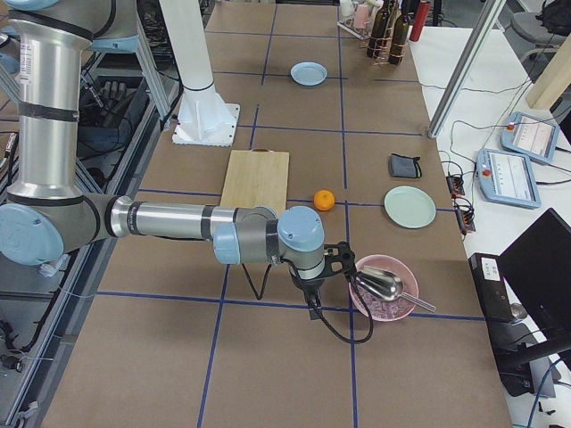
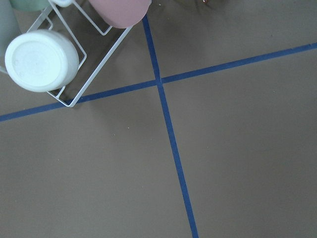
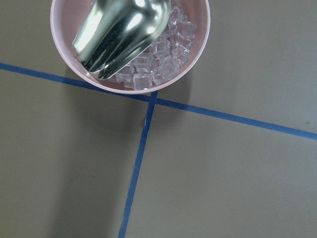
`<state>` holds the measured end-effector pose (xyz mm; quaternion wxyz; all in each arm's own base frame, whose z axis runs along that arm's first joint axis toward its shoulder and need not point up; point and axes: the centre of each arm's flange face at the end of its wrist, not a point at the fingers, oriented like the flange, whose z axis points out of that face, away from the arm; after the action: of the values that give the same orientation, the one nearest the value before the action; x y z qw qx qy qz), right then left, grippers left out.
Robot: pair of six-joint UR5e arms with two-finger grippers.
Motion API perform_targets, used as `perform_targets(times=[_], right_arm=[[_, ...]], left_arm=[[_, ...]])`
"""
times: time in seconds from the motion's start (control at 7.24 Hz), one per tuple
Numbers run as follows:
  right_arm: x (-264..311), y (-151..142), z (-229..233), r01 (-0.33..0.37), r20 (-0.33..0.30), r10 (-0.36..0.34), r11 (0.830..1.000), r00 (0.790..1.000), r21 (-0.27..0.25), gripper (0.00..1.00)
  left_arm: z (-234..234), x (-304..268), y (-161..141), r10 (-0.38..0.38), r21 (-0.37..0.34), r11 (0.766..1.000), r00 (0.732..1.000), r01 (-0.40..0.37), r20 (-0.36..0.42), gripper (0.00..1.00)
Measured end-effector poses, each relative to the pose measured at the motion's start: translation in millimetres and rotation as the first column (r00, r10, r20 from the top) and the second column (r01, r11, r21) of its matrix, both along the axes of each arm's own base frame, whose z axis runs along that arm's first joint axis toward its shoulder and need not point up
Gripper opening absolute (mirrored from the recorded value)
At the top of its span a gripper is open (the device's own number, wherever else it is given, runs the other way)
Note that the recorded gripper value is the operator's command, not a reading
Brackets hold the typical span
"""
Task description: Pick orange to plate
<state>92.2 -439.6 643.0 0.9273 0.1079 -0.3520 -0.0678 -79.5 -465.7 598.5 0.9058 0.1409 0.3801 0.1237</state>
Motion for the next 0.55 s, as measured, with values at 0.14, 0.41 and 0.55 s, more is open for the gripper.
perform_targets(times=[0.14, 0.41, 0.55], right_arm=[[0.0, -0.4, 0.6, -0.003, 0.001, 0.003, 1.0, 1.0, 0.009, 1.0], [-0.1, 0.2, 1.4, -0.007, 0.001, 0.007, 1.0, 1.0, 0.017, 1.0], [-0.4, 2.2, 2.5, -0.007, 0.003, 0.007, 1.0, 1.0, 0.025, 1.0]], left_arm=[[-15.5, -0.2, -12.6, -0.001, 0.112, 0.994, 1.0, 0.001, 0.004, 1.0], [-29.4, -0.6, -22.5, -0.002, 0.349, 0.937, 1.0, 0.0, 0.006, 1.0], [-26.6, 0.8, -19.0, 0.002, 0.434, 0.901, 1.0, -0.005, 0.007, 1.0]])
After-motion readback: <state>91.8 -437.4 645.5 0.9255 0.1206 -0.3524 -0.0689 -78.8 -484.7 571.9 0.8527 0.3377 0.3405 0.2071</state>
